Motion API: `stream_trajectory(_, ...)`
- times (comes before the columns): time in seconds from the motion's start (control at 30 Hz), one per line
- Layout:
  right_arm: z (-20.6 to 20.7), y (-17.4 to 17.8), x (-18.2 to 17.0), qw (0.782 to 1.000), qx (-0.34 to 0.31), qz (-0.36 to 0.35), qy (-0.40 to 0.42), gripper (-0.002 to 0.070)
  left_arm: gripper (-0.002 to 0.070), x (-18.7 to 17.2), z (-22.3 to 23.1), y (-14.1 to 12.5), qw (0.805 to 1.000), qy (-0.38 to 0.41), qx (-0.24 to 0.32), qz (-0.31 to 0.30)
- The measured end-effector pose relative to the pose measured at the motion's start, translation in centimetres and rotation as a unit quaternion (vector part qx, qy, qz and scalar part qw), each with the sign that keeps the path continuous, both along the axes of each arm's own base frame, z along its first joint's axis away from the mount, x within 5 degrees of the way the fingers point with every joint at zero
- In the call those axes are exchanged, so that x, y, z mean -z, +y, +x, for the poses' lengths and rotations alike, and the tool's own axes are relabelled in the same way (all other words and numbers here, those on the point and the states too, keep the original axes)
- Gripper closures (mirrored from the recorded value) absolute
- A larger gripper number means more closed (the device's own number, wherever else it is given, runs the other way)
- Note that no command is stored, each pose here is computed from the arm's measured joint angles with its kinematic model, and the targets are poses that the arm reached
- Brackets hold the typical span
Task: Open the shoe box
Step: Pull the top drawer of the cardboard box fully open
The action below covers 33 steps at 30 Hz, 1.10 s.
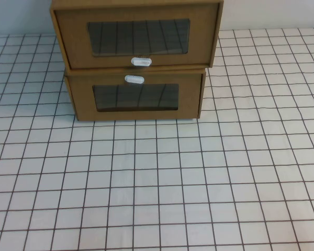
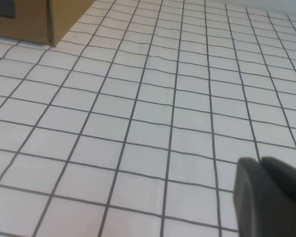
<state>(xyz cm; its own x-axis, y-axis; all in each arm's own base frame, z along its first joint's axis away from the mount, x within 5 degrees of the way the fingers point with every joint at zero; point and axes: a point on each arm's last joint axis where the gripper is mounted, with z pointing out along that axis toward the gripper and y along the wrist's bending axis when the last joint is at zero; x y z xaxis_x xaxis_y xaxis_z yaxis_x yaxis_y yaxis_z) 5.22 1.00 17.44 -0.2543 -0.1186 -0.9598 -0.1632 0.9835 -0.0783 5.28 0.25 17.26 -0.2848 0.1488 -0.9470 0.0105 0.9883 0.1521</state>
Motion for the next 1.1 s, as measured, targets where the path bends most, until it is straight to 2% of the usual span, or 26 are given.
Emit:
stream_trajectory(0.77,0.0,0.0,0.0,1.0,0.0,0.0,0.0,0.0689,0.0677,0.0,0.0,0.01,1.0,0.0,0.001,0.004)
stream_trajectory(1.0,0.0,0.0,0.0,1.0,0.0,0.0,0.0,0.0689,0.0677,-0.02,0.01,0.0,1.0,-0.002,-0.005,-0.015)
stream_trajectory(1.1,0.0,0.0,0.0,1.0,0.0,0.0,0.0,0.0689,0.0677,-0.21,0.06,-0.11,0.998,-0.013,-0.011,-0.06)
